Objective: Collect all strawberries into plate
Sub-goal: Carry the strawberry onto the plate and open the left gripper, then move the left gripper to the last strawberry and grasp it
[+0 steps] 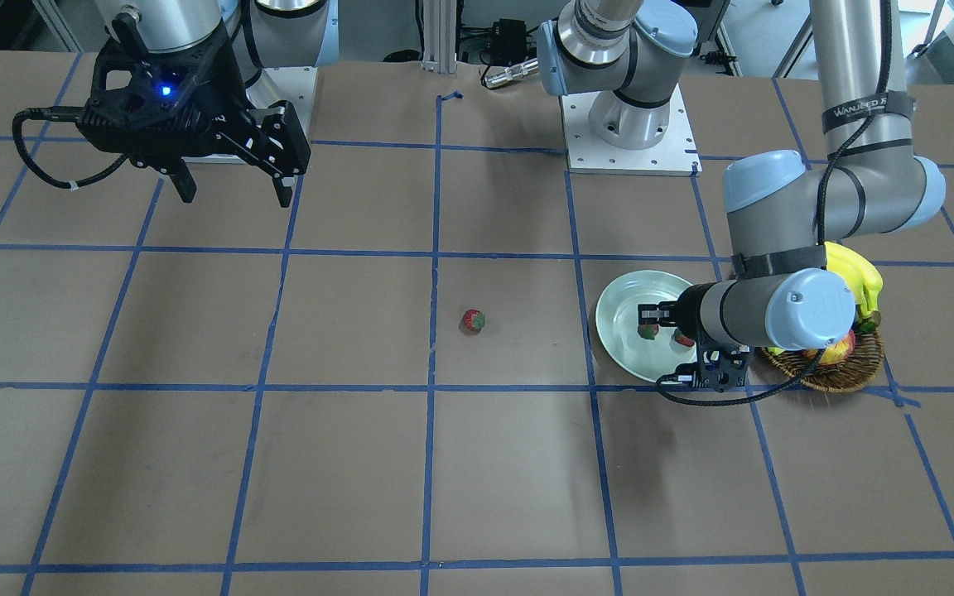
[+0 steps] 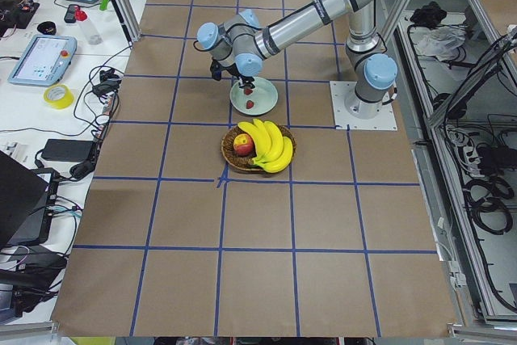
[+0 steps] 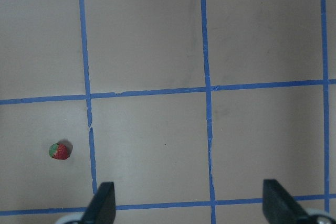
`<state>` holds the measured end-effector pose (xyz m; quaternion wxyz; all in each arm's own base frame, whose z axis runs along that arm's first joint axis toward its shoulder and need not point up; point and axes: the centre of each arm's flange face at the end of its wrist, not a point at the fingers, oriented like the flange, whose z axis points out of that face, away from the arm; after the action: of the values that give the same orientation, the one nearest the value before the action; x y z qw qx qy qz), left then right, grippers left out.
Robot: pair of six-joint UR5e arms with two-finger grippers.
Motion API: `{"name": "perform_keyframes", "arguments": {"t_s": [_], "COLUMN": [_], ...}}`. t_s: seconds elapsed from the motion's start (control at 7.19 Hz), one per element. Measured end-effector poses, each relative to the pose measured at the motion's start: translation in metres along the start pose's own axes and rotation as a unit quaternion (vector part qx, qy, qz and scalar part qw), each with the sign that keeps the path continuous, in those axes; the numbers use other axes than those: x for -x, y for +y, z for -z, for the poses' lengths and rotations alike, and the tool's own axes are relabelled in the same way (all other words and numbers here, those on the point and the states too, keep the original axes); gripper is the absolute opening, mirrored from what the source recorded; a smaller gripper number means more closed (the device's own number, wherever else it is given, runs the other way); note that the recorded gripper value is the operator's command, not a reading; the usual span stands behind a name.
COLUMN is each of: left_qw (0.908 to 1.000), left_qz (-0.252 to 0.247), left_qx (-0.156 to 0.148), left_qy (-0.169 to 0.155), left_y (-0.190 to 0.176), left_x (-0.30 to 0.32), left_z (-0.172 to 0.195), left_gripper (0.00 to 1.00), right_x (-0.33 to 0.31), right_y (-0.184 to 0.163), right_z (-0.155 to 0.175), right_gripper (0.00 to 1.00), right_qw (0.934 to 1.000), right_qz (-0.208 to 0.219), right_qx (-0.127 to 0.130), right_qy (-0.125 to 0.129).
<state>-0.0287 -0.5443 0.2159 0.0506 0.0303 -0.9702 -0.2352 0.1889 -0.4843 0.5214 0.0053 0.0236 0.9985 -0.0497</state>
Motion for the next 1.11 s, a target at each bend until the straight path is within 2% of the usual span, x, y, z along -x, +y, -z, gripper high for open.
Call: {"name": "perform_keyframes", "arguments": {"t_s": [0.28, 0.42, 0.7, 0.97, 1.11], "left_qw": [0.9996, 0.9985, 0.9936, 0.9913, 0.9896], "left_qz": [0.026, 0.044, 0.057, 0.057, 0.079], "left_qx": [-0.011, -0.024, -0.045, -0.077, -0.080], "left_qy": [0.002, 0.021, 0.087, 0.091, 0.089], "left_y": [0.002, 0.005, 0.014, 0.019, 0.025], "left_x": [-0.004, -0.020, -0.085, -0.157, -0.187], "left_z": [0.011, 0.021, 0.027, 0.015, 0.003], "left_gripper": [1.00, 1.00, 1.00, 1.00, 1.00], "right_x": [-0.002, -0.002, -0.003, -0.003, -0.003], "right_y": [0.000, 0.001, 0.002, 0.002, 0.002], "right_z": [0.002, 0.003, 0.003, 0.003, 0.003], "right_gripper": [1.00, 1.00, 1.00, 1.00, 1.00], "right_qw": [1.0000, 1.0000, 1.0000, 1.0000, 1.0000], "right_qz": [0.001, 0.001, 0.001, 0.001, 0.001], "right_qx": [-0.001, -0.002, -0.002, -0.001, 0.000], "right_qy": [-0.001, -0.002, -0.001, -0.001, 0.000]}}
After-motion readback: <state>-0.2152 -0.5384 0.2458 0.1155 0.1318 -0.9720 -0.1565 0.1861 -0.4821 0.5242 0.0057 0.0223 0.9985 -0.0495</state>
